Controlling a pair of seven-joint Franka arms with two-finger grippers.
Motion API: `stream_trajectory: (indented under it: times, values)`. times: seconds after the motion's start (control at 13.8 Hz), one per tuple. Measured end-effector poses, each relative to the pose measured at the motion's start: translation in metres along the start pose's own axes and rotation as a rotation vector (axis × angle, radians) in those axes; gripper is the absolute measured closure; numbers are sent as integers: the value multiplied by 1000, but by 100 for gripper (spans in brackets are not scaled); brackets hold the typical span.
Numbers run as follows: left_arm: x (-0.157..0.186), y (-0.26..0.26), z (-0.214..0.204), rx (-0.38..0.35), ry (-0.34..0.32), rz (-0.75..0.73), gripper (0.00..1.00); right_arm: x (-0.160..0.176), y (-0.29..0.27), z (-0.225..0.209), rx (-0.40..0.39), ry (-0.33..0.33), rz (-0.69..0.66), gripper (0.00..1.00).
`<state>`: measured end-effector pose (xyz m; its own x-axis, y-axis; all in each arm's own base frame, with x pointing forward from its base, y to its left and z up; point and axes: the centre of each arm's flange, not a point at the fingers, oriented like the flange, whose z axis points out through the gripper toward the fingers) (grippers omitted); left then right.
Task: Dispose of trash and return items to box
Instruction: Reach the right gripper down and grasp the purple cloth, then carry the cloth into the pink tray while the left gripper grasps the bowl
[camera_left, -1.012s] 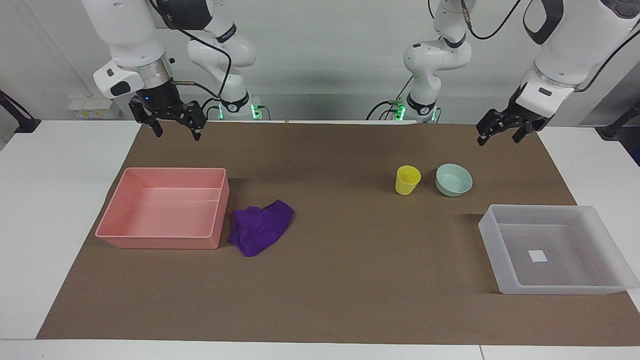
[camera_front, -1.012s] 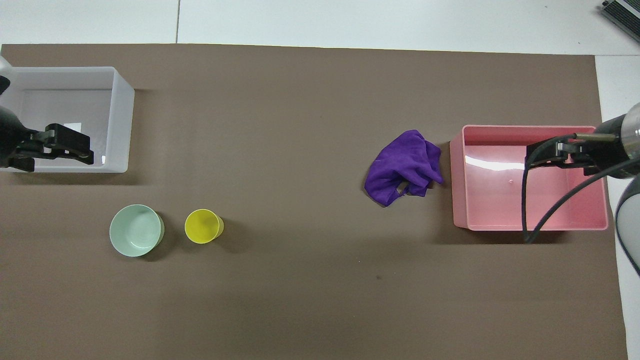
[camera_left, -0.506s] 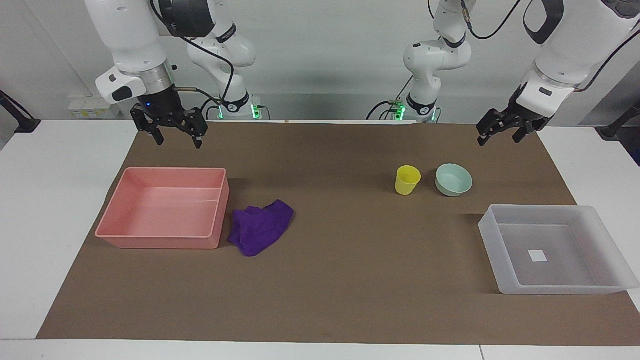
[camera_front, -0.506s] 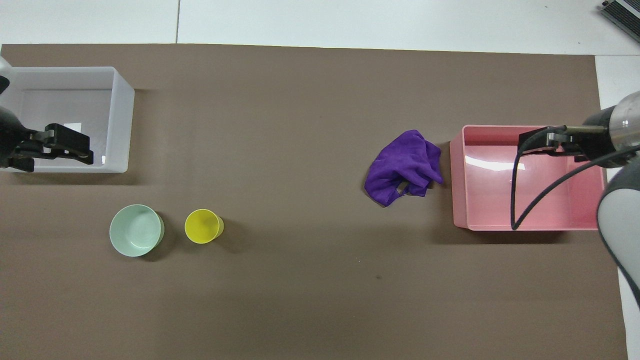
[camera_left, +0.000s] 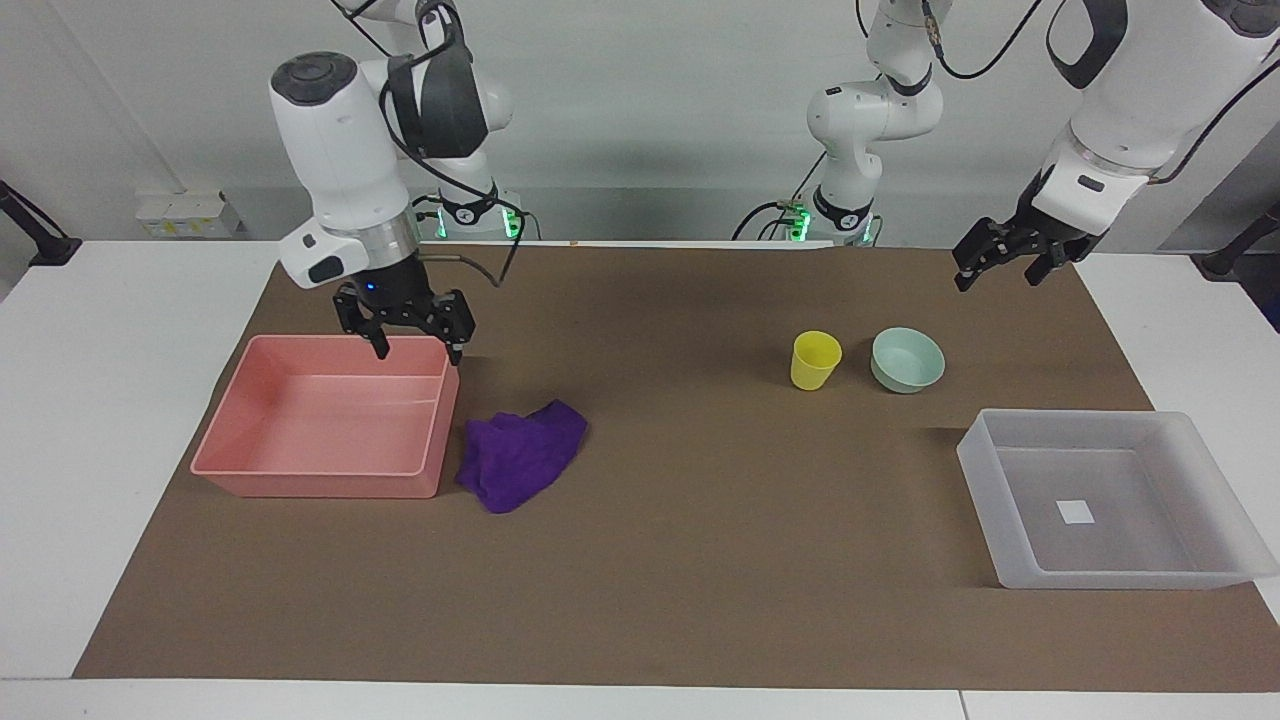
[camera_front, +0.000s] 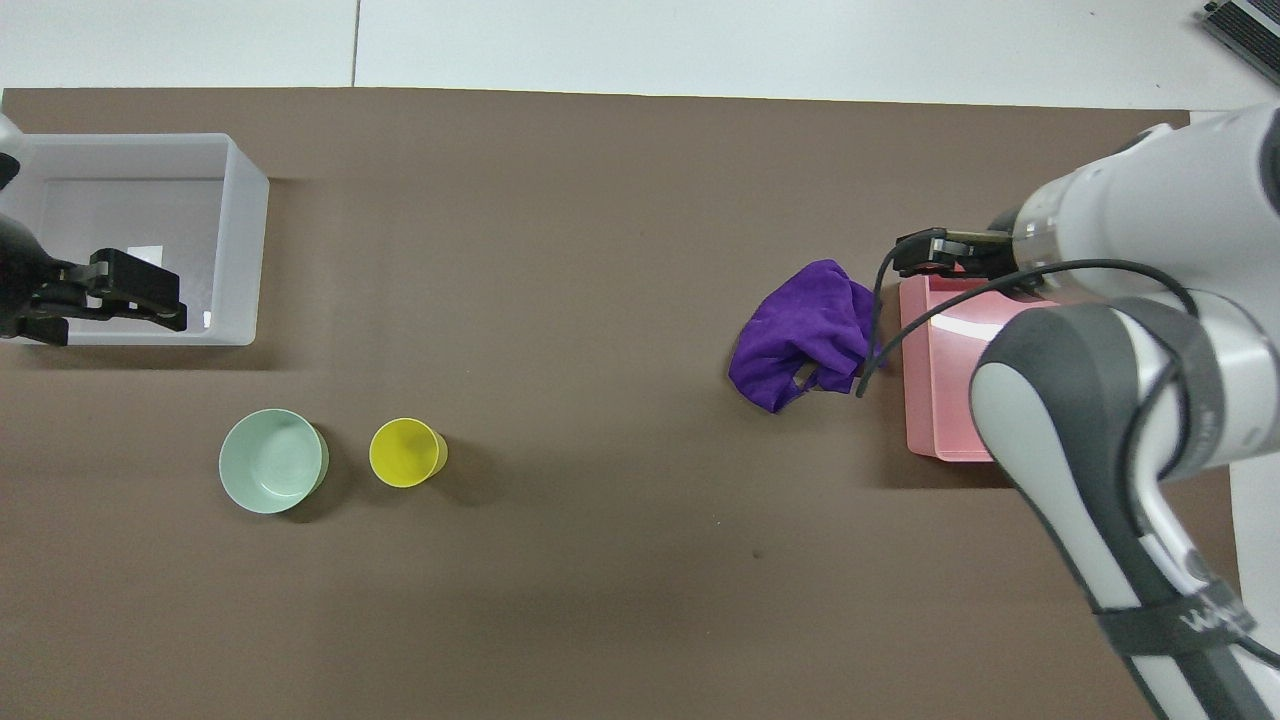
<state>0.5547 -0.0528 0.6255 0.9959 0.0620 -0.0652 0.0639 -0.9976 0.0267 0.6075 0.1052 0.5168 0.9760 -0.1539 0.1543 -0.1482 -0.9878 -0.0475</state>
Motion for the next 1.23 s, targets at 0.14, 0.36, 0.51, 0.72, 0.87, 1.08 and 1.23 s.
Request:
stream_trajectory:
  times: [0.14, 0.36, 0.51, 0.72, 0.87, 1.08, 1.23]
  values:
    - [0, -3, 0, 0, -1, -5, 0, 8, -18, 34, 17, 21, 33, 0]
    - [1, -11, -3, -1, 1, -20, 0, 14, -41, 88, 37, 32, 70, 0]
    - [1, -14, -6, -1, 6, -26, 0, 9, -51, 123, 32, 6, 91, 0]
    - [2, -23, -7, -2, 6, -41, 0, -7, -62, 156, 26, -22, 115, 0]
    - [1, -31, -8, -2, 4, -55, 0, -22, -65, 177, 16, -47, 124, 0]
    - [-5, -49, 3, 5, -80, -81, 0, -51, -55, 215, 12, -56, 122, 0]
    - [-8, -66, 42, -8, -181, -86, 0, -68, -49, 230, -2, -72, 114, 0]
